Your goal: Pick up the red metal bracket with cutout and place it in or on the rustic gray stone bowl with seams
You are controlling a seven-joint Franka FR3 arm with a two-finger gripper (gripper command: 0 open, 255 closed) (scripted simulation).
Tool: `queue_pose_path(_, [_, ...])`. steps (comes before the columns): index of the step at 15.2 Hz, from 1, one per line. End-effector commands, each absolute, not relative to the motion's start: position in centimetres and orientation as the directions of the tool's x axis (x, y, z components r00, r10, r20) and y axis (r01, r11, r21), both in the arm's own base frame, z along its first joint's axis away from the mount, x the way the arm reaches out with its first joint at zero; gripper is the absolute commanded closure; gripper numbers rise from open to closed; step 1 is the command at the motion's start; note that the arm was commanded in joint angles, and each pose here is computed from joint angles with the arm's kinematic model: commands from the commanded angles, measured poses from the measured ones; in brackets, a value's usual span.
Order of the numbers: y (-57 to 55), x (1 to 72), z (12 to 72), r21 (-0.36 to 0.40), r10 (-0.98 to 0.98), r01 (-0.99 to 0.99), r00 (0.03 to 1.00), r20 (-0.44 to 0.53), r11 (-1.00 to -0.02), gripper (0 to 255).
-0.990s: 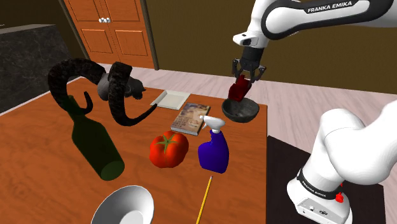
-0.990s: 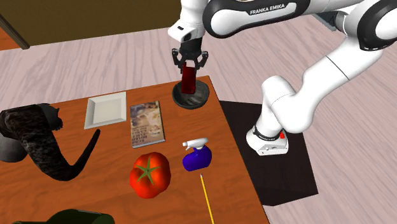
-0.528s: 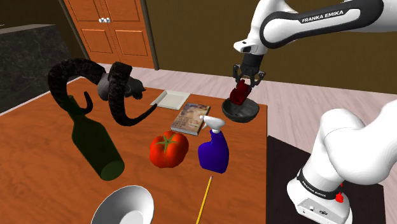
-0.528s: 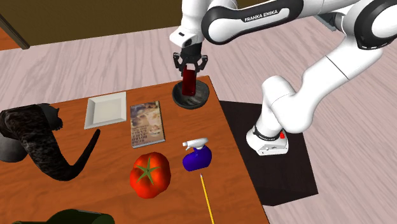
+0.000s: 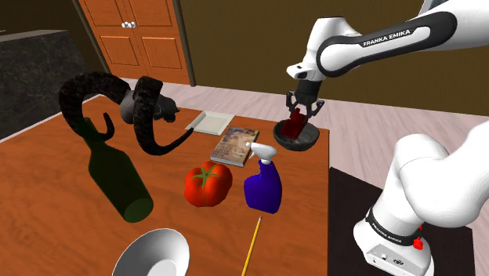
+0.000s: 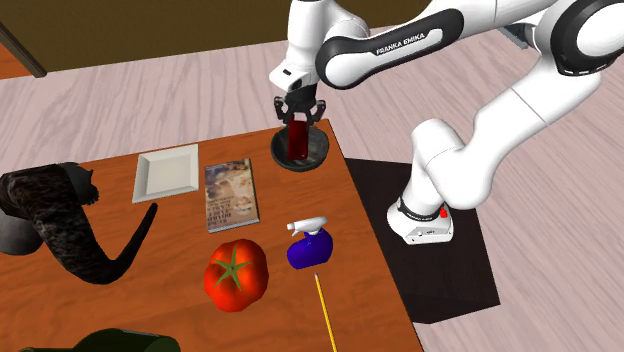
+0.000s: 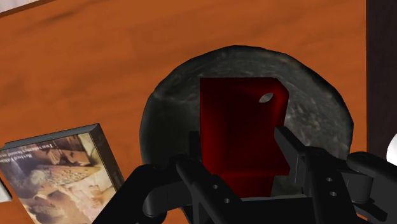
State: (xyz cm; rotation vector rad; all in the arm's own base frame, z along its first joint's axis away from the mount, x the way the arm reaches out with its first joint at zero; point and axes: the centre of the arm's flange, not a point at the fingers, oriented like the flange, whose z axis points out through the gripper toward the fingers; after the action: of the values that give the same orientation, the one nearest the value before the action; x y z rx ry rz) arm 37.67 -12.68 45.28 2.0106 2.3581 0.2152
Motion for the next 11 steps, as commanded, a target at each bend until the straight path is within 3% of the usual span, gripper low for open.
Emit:
queue_pose_path(1, [-12.59,37.62,44.78,0.129,0.985,0.980,-0.162,0.063,0.153,255])
queue_pose_path(8, [-12.59,37.63,44.78,0.129,0.985,0.980,-0.162,0.063,0.153,255])
queue_pose_path(9, [-12.59,37.63,44.78,0.129,0.985,0.980,-0.162,0.063,0.153,0])
queue_pose_path(11, [-12.59,37.63,44.78,0.129,0.985,0.980,-0.162,0.063,0.153,0])
